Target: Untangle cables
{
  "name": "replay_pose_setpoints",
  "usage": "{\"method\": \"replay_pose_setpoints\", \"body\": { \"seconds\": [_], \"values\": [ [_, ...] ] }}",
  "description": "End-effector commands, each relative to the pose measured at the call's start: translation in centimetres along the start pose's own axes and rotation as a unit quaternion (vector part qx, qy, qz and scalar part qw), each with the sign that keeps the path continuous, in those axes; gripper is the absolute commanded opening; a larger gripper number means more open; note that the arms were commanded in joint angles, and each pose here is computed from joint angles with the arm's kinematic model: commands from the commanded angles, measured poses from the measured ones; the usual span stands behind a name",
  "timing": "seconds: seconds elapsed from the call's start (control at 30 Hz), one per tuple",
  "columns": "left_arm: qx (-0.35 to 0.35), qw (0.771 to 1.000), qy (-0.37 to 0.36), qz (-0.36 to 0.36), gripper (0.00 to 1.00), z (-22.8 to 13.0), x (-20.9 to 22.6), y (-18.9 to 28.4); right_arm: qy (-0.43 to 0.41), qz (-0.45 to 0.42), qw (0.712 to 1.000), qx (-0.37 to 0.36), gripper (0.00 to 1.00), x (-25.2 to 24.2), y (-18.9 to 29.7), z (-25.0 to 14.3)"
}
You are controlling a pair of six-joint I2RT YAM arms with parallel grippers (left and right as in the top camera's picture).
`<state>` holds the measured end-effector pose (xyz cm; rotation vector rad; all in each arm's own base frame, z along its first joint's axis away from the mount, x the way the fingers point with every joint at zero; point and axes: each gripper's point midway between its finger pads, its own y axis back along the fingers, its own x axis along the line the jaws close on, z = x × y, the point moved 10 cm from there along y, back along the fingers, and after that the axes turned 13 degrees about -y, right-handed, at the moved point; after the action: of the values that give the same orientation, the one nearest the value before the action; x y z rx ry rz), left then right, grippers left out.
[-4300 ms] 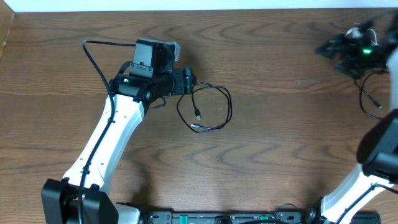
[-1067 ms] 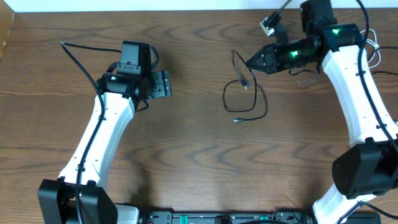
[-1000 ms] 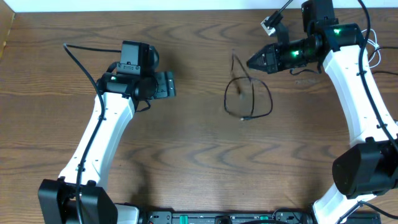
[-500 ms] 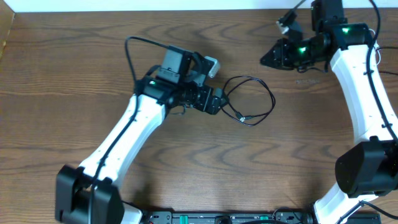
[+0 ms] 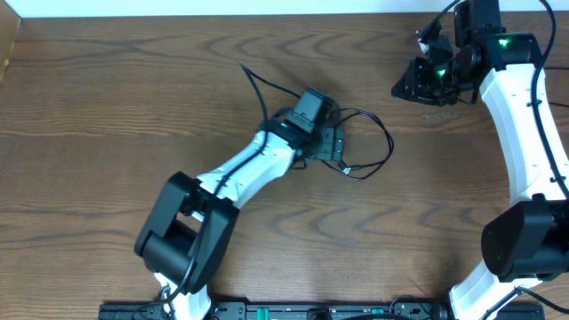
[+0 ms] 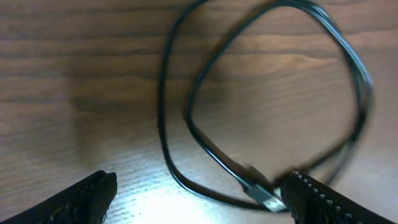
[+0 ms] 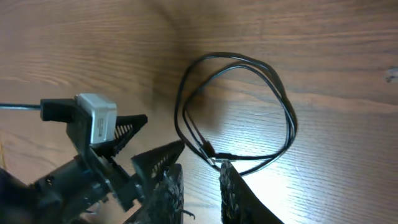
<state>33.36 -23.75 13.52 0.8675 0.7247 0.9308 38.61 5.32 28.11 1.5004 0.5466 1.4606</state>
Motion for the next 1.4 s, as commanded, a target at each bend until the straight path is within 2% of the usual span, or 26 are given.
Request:
{"method": "replay_pose_setpoints", "body": {
  "seconds": [0.0,0.27,0.57,0.67,0.8,0.93,0.97,1.0,1.03,1.17,1.37],
  "values": [
    [-0.028,0.994,0.013,0.108,0.89,0.0,0.2,-1.0,0.000,-0.006,1.000,-0.013,0.16,0.2,0.8,-0.1],
    [-0.012,0.991,0.043,0.127,0.78,-1.2,0.3,-4.0,0.007,-0.010,1.000,-0.012,0.16,0.1,0.8,-0.1],
    [-0.019,0.996,0.044,0.077,0.76,-1.0,-1.3,-4.5,0.011,-0.018,1.000,-0.012,0.16,0.0,0.8,-0.2],
    [0.003,0.994,0.065,0.086,0.70,-1.8,-1.1,-4.7,0.013,-0.018,1.000,-0.012,0.16,0.0,0.8,-0.2],
    [0.059,0.988,0.095,0.110,0.59,-3.7,-0.5,-5.1,0.014,-0.027,0.999,-0.013,0.15,-0.2,0.8,-0.2],
    [0.059,0.988,0.095,0.110,0.45,-3.8,-0.5,-5.4,0.014,-0.031,0.999,-0.014,0.15,-0.2,0.8,-0.2],
    [0.059,0.988,0.095,0.110,0.26,-3.8,-0.5,-5.4,0.013,-0.031,0.999,-0.014,0.15,-0.2,0.8,-0.2],
    [0.059,0.988,0.095,0.110,0.13,-3.8,-0.5,-5.4,0.013,-0.031,0.999,-0.013,0.15,-0.2,0.8,-0.2],
    [0.059,0.988,0.095,0.110,0.08,-3.8,-0.5,-5.4,0.013,-0.031,0.999,-0.012,0.15,-0.3,0.8,-0.2],
    [0.047,0.989,0.096,0.107,0.07,-3.2,-0.4,-4.7,0.010,-0.032,0.999,-0.007,0.15,-0.3,0.8,-0.4],
    [-0.027,0.996,0.036,0.075,0.07,0.1,-0.8,1.4,0.015,-0.033,0.999,-0.005,0.15,-0.3,0.8,-0.4]
  ]
}}
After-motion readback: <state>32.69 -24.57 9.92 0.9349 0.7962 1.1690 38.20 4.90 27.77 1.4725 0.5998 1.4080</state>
